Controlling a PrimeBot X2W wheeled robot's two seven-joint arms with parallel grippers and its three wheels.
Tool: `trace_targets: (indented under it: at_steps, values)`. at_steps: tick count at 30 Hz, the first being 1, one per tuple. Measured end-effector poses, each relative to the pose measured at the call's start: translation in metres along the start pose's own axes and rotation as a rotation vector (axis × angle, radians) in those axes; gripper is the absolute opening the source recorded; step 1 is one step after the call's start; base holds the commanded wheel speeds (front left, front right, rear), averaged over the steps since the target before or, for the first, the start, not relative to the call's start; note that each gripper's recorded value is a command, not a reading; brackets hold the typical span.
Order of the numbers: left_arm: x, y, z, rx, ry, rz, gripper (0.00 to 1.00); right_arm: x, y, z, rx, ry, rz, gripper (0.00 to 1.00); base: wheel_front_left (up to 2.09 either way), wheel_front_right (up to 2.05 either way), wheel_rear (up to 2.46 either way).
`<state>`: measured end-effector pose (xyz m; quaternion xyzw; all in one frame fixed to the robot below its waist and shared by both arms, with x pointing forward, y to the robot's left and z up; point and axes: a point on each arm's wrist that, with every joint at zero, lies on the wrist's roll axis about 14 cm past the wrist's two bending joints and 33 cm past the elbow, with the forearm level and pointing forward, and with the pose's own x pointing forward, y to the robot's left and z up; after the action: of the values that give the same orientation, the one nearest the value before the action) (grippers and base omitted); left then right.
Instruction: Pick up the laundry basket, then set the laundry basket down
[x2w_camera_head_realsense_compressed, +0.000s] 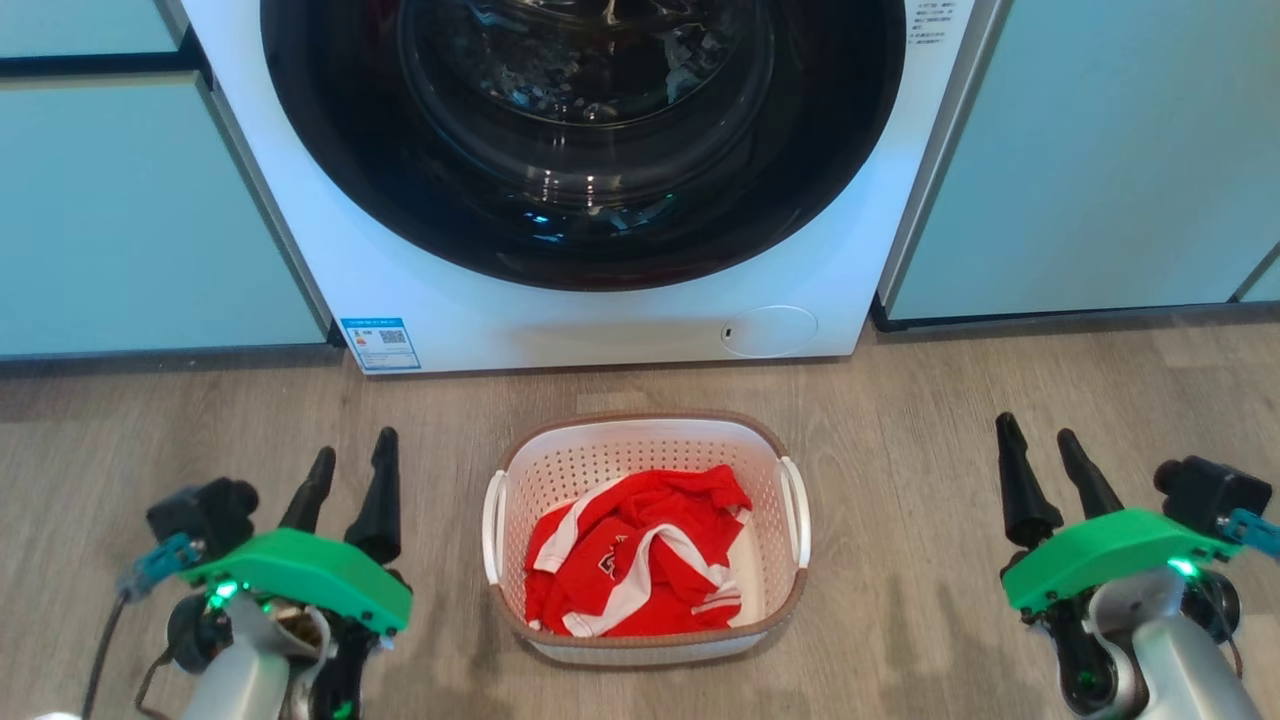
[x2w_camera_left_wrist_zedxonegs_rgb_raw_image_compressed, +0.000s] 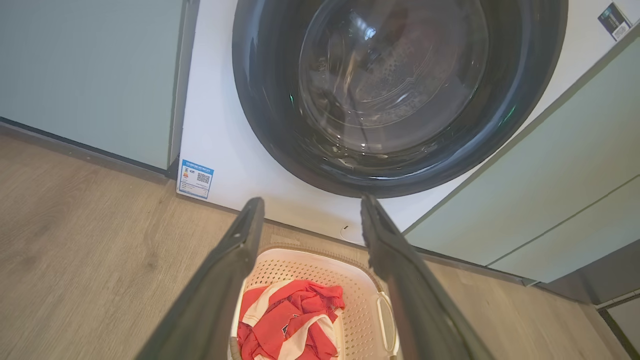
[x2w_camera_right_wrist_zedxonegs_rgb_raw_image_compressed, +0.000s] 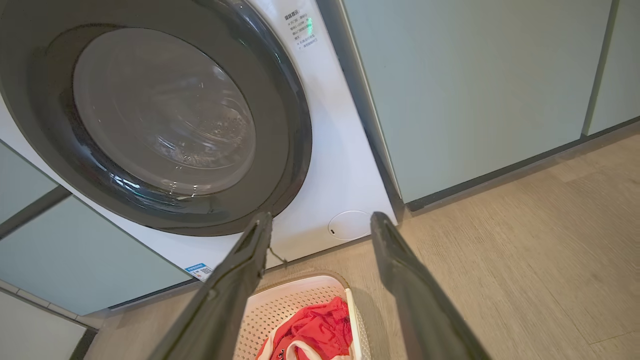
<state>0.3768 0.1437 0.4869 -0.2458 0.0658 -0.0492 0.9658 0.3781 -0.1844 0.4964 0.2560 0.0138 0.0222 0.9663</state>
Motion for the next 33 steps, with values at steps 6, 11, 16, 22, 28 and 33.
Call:
trace_targets:
  at_steps: [6,11,16,22,28,33]
  values:
    - [0.000,0.000,0.000,0.064,-0.005,0.007,1.00,-0.001,0.002,-0.002,-0.069,0.002,0.010,1.00,0.00,0.00,0.00]
    - [0.000,-0.003,-0.002,0.128,-0.001,0.001,1.00,0.000,0.006,-0.005,-0.130,0.008,0.030,1.00,0.00,0.00,0.00]
    - [0.000,-0.004,-0.001,0.186,-0.011,-0.001,1.00,0.001,0.010,-0.006,-0.191,0.003,0.046,1.00,0.00,0.00,0.00]
    - [-0.001,-0.007,-0.001,0.262,-0.018,-0.007,1.00,0.000,0.011,-0.009,-0.260,0.011,0.059,1.00,0.00,0.00,0.00]
    - [-0.001,-0.011,0.002,0.332,-0.044,-0.017,1.00,-0.001,0.012,-0.010,-0.330,0.005,0.072,1.00,0.00,0.00,0.00]
    - [-0.002,-0.015,0.003,0.383,-0.057,-0.027,1.00,-0.002,0.014,-0.010,-0.385,-0.001,0.084,1.00,0.00,0.00,0.00]
